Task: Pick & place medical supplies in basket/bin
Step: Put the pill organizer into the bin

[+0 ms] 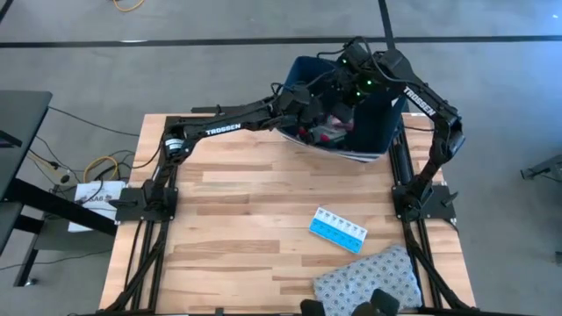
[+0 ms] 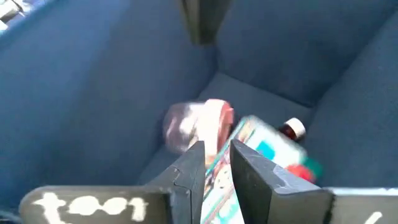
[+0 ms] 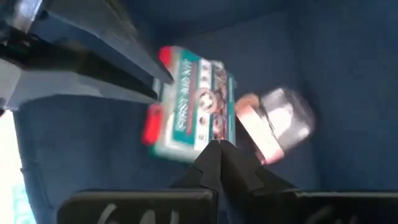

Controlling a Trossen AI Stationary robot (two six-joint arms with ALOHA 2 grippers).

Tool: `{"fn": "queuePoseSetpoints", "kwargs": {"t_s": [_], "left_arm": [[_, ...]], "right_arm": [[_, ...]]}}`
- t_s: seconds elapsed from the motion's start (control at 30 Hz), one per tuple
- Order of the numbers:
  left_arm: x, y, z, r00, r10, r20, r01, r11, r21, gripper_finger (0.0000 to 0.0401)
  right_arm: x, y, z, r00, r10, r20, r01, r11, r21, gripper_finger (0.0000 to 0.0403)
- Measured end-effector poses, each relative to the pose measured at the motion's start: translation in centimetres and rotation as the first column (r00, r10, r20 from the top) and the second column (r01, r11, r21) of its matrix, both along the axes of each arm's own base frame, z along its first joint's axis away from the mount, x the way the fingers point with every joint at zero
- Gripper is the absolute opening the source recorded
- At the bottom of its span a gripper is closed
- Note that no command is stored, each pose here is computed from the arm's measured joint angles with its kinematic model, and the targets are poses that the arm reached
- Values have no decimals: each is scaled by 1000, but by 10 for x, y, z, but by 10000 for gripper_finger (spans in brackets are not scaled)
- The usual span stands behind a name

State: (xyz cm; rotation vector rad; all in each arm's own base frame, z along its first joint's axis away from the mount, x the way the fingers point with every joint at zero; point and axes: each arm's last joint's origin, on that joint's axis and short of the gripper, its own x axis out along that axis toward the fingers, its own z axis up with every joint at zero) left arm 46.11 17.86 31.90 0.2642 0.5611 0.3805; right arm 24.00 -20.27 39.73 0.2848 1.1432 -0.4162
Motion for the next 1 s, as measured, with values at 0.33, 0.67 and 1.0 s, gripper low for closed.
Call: {"fn": "queuePoseSetpoints", "kwargs": {"t_s": [0.33,0.67,1.0], "left_arm": [[-4,-4,57,989,-7,150,-10,993,115,66],[-43,-43,122,977,191,95,-207,953,220,66],[-96,-103,144,964,251,-92,-232,956,179,66]], "right_arm": [[-34,28,25,983,-144,-111,129,983,-128,0],[-77,130,80,992,2,122,35,955,-295,0],[-104,199,95,932,135,337,-97,987,-130,1]]}}
